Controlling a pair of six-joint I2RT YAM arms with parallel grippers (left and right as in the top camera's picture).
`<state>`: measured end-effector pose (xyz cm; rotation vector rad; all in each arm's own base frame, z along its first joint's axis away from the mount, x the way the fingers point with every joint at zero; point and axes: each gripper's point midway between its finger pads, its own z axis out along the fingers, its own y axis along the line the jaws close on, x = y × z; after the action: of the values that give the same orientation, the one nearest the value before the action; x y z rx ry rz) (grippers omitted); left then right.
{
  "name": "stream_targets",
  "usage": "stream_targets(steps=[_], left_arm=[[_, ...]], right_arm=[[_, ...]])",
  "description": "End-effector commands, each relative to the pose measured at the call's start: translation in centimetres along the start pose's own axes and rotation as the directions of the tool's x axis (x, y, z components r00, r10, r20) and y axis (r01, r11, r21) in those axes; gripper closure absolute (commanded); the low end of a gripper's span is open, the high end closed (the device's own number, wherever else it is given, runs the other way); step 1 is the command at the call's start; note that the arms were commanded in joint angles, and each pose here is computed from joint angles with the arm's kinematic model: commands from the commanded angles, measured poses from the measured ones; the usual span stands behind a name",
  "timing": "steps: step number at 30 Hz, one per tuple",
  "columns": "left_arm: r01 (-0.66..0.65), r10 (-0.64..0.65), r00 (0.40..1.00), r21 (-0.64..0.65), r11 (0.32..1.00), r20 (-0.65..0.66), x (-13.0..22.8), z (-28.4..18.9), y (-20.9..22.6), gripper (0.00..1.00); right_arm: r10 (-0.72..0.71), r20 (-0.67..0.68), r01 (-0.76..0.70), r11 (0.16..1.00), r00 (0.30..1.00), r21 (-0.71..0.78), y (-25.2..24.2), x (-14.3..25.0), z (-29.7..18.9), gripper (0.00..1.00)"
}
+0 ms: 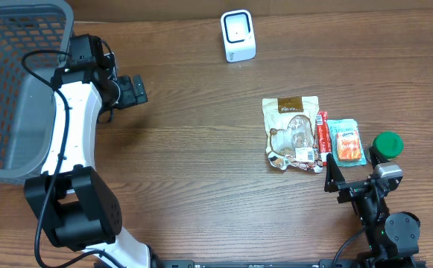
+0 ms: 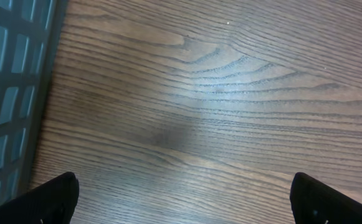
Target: Scan the item barcode
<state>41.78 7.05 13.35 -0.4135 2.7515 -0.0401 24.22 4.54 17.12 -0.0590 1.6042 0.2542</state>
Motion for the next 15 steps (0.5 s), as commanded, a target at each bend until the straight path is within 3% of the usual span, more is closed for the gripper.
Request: stream_targets(steps=[1, 7, 15], left_arm=[[-0.031, 0.029, 0.988, 0.015, 0.999, 0.154, -1.9, -5.8, -0.7, 0.00], [-0.051, 0.027, 0.896, 0.042, 0.998, 0.443, -1.9, -18.3, -1.2, 0.00], [-0.088, 0.008, 0.656, 0.066, 0.994, 0.755, 3.7, -33.6, -1.0, 0.00]], right_arm=[[-0.004, 0.007, 0.004, 1.000, 1.000, -0.003, 0.0, 0.1, 0.0, 0.00], [-0.004, 0.007, 0.004, 1.000, 1.000, -0.003, 0.0, 0.1, 0.0, 0.00], [-0.004, 0.007, 0.004, 1.000, 1.000, -0.003, 0.0, 0.1, 0.0, 0.00]])
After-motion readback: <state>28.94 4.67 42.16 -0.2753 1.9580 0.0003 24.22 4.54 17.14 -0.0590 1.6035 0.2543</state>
